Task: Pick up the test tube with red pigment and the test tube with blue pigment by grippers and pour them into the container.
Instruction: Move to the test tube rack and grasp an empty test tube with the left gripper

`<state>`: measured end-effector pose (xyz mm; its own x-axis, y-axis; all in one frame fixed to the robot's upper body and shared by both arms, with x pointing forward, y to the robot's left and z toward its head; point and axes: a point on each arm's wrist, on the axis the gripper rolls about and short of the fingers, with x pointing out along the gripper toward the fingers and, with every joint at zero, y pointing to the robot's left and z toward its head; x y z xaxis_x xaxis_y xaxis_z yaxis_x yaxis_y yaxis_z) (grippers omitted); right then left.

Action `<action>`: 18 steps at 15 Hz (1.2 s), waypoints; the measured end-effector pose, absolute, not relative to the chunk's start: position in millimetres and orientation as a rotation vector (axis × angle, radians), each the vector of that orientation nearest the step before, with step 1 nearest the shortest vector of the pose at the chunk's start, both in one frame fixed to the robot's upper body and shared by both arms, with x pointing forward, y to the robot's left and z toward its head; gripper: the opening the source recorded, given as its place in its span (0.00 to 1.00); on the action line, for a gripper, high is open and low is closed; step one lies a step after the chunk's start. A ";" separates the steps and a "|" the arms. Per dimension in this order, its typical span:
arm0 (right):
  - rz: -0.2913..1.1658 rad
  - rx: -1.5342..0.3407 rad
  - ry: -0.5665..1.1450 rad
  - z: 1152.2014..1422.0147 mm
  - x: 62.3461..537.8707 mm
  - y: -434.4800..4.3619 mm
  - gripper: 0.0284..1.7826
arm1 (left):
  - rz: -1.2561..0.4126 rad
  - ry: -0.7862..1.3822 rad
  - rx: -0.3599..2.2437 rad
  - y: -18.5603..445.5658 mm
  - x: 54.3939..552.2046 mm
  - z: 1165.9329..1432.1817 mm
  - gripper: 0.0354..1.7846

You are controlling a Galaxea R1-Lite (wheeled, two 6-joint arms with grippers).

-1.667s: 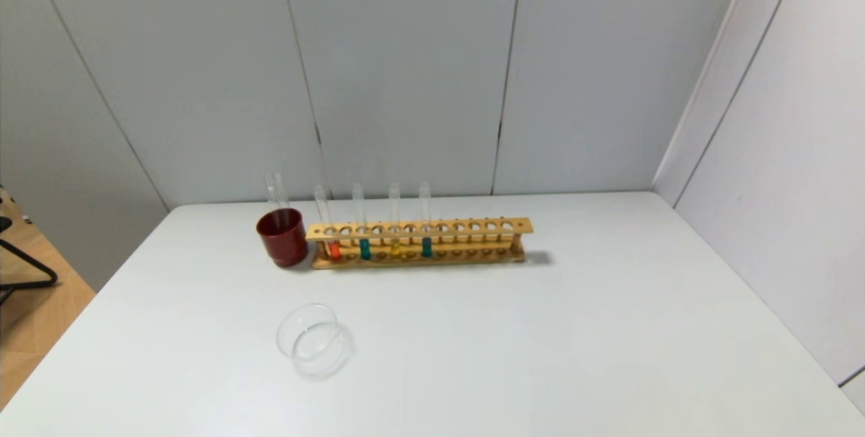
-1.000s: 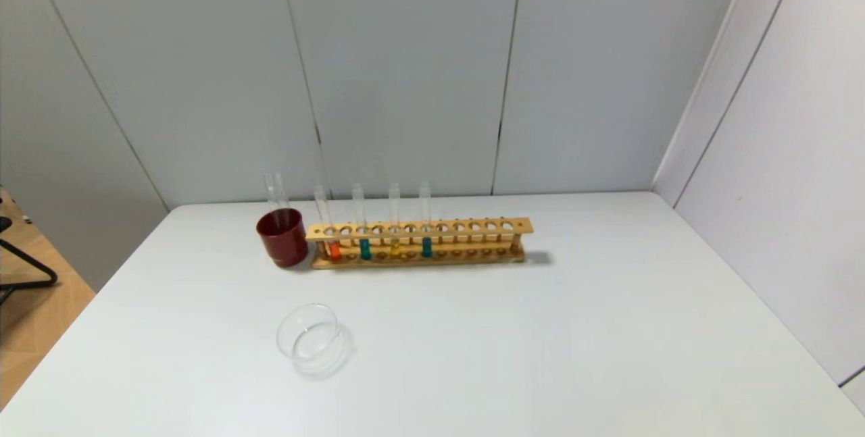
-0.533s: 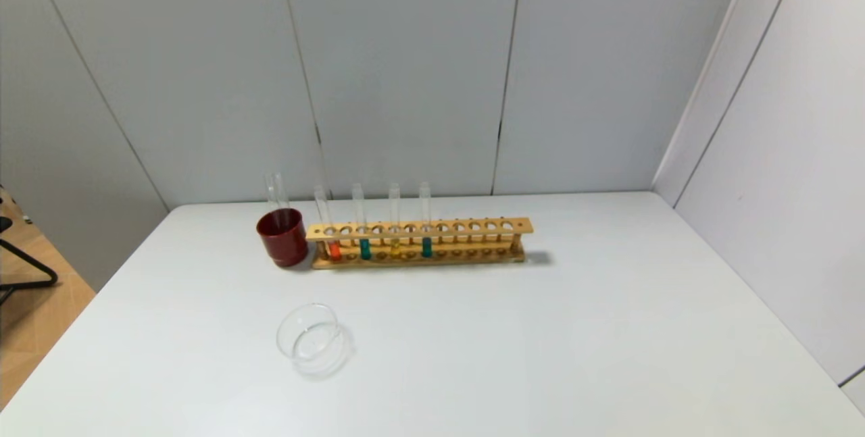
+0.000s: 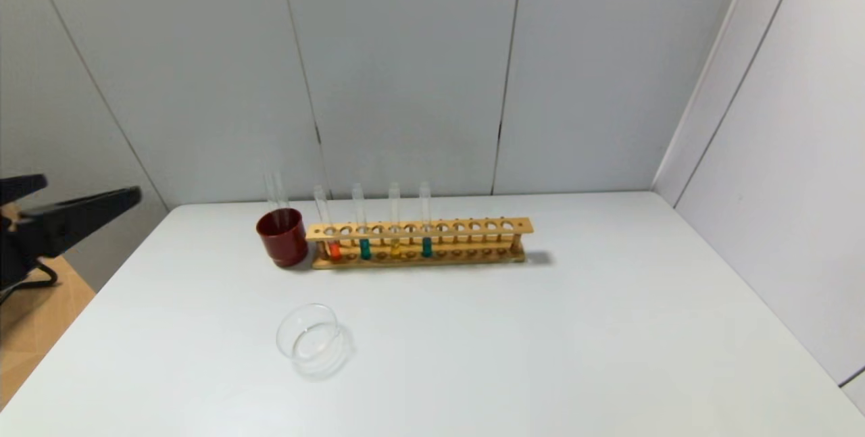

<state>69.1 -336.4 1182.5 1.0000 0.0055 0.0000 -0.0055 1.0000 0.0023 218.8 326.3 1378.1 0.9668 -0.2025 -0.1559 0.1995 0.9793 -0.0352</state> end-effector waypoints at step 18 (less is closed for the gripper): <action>0.005 0.002 0.000 1182.5 69.1 -336.4 0.98 | -0.289 0.317 -0.072 262.8 426.0 1236.6 0.98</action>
<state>69.1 -336.4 1182.5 1.0000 0.0051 0.0000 -0.0051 1.0000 0.0019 426.0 262.8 1236.6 0.9096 -0.2909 -0.2968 0.2683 0.9564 -0.1153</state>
